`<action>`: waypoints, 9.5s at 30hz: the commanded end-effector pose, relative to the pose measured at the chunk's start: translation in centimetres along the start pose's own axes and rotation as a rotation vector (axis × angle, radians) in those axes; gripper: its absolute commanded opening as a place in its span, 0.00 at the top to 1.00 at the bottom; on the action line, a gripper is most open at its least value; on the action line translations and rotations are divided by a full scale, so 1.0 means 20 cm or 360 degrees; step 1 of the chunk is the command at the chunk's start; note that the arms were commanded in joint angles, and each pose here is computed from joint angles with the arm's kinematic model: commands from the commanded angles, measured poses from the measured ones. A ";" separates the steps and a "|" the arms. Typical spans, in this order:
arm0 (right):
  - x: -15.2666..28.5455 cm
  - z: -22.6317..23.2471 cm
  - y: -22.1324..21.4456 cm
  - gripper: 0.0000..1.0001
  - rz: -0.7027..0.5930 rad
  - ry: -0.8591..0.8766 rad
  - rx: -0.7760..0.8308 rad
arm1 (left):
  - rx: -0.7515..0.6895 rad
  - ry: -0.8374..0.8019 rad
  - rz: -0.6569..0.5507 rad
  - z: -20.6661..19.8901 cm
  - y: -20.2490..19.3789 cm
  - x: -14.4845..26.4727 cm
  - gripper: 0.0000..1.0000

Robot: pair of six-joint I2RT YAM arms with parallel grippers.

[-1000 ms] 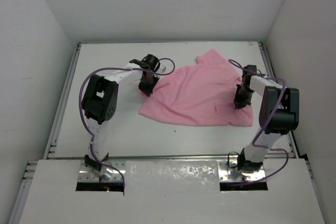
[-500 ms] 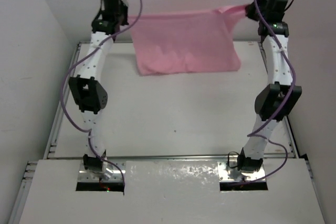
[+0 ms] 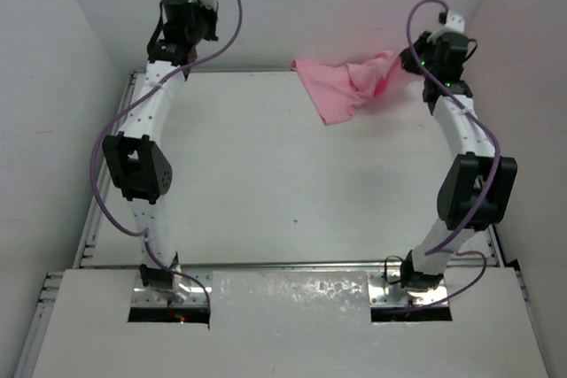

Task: Fold and stack the t-shirts
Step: Flatten out the tshirt, then fold the flattened tshirt in 1/3 of the way

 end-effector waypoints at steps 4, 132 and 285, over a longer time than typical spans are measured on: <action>0.39 0.39 -0.27 1.00 0.0184 0.0311 0.0178 | 0.0060 -0.0413 0.0439 -0.36 -0.32 0.18 1.00; -0.14 0.31 0.95 1.00 -0.0948 0.0283 -0.0609 | 0.0017 0.0251 -0.0944 0.16 0.90 0.27 1.00; 1.56 -0.02 -1.50 0.67 0.2104 -0.0455 -0.0187 | 0.0053 -0.0162 0.2523 -0.15 -1.64 1.54 0.66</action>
Point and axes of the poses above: each gripper's point midway between its finger pads, its own x axis back along the fingers, its own z axis along the line the jaws close on, y = z × x, the point moved 6 cm from there along x, back along the fingers, and after that the axes turned 8 degrees about x, right-handed, at the moved point
